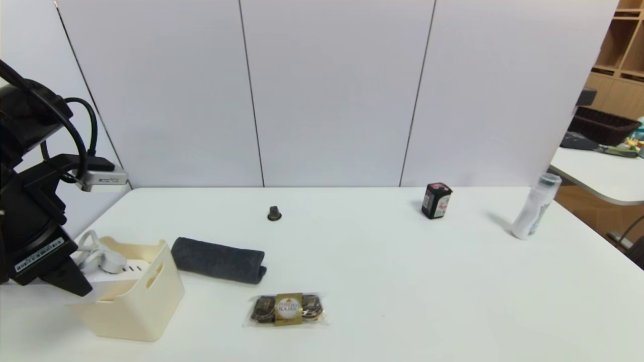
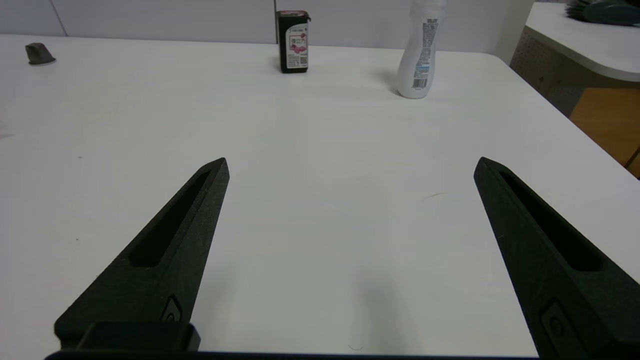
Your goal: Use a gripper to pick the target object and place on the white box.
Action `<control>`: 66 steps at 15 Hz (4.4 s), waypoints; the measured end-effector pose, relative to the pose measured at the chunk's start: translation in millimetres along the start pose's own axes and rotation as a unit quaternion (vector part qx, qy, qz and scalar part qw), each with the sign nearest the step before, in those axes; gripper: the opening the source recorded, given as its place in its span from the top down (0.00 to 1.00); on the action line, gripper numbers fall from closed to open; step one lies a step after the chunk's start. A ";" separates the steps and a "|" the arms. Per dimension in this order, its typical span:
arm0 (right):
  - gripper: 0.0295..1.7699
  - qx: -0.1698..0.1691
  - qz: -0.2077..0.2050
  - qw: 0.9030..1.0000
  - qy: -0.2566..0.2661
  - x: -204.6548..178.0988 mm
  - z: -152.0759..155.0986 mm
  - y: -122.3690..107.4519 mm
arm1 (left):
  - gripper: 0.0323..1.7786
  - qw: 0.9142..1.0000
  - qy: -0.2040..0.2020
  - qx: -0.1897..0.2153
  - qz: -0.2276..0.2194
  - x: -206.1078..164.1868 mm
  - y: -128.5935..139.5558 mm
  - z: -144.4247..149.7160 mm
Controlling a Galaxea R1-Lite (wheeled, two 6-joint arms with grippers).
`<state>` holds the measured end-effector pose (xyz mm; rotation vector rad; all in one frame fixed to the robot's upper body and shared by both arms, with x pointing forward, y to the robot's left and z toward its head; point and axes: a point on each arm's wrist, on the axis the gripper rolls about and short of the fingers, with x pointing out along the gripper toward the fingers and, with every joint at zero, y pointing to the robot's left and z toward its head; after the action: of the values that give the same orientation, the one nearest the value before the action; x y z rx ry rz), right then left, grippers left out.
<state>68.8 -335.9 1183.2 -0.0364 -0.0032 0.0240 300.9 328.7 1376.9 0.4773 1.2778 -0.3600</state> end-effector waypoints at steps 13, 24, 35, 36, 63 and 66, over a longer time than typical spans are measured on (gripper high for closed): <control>0.04 0.000 0.000 1.000 0.000 0.0 0.0 0.0 | 0.09 1.000 -0.022 -0.001 0.003 -8.8 -2.2 -3.2; 0.04 0.000 0.000 1.000 0.000 0.0 0.0 0.0 | 0.06 0.999 -0.051 0.011 0.015 -19.3 -4.6 3.2; 0.04 0.000 0.000 1.000 0.000 0.0 0.0 0.0 | 0.05 0.997 -0.057 0.057 0.001 -12.6 -13.9 31.3; 0.04 0.000 0.000 1.000 0.000 0.0 0.0 0.0 | 0.05 0.996 -0.057 0.061 0.001 -11.2 -14.6 34.9; 0.04 0.000 0.000 1.000 0.000 0.0 0.0 0.0 | 0.05 0.762 -0.559 -0.125 0.303 -97.3 -47.1 -100.9; 0.04 0.000 0.000 1.000 0.000 0.0 0.0 0.0 | 0.05 0.712 -0.607 -0.146 0.321 -89.8 -66.8 -129.3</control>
<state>68.8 -335.9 1183.2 -0.0368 -0.0036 0.0236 137.7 339.7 1426.7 0.2671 -0.1810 0.1598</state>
